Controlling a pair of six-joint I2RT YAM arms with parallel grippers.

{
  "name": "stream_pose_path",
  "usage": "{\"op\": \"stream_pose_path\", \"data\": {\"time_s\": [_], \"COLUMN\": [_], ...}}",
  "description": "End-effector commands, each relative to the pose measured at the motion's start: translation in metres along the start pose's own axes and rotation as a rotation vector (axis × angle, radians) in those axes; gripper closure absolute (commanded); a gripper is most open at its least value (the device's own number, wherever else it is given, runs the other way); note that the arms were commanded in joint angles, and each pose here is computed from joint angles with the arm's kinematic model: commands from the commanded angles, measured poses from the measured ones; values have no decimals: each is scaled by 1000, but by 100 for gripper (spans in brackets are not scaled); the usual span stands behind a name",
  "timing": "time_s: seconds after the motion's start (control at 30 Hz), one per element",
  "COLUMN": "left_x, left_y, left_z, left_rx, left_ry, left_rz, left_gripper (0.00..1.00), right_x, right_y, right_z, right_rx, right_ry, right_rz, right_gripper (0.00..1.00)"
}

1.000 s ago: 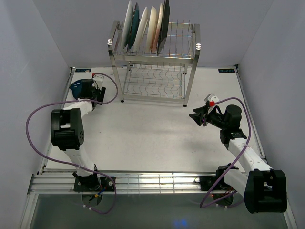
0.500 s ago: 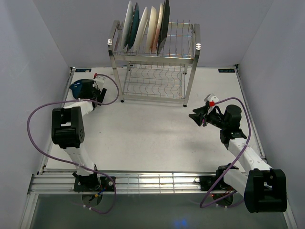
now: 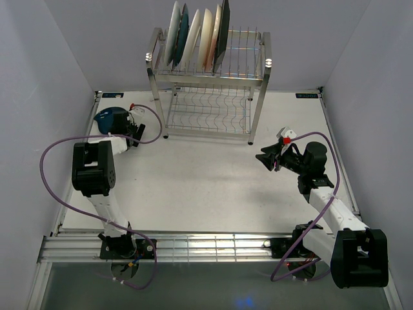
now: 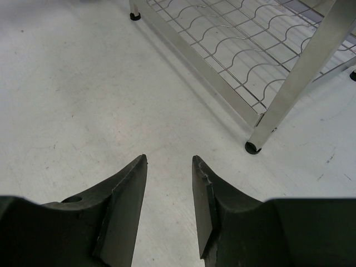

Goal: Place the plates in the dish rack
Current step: Pick up the plate from the corner of the board.

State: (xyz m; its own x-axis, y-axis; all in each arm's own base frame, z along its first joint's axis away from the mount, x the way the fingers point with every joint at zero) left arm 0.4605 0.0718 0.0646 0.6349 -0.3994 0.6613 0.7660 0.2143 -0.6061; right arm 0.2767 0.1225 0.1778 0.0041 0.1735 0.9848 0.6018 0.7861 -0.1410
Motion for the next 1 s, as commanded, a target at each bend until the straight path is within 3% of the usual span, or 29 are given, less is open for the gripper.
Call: {"op": "stream_pose_path", "data": {"time_s": [0.0, 0.53, 0.97], "left_x": [14, 16, 14], "left_y": [3, 17, 19], "left_z": [7, 11, -1], "left_rx": [0, -46, -121], "left_ry": [-5, -52, -47], "left_rz": [-40, -36, -20], "left_gripper": [14, 18, 33], "right_x": [15, 16, 17], "right_y": [1, 1, 0], "right_z": [-6, -4, -4], "right_rx": [-4, 9, 9], "right_ry": [-46, -42, -47], "right_rz": [-35, -36, -40], "right_gripper": [55, 56, 55]}}
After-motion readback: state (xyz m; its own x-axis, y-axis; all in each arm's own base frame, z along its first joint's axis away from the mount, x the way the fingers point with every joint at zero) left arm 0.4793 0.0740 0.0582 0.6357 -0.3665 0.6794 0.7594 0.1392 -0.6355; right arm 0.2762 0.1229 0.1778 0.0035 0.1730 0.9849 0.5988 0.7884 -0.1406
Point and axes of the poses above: each gripper's point midway between its finger pads, its own y axis out along the fingers, its own z axis along the line the jaws close on, x = y × z, the point moved 3 cm from there along -y, back along the fingers, and after that the axes turned 4 degrees about -y, right-handed, at the moved point
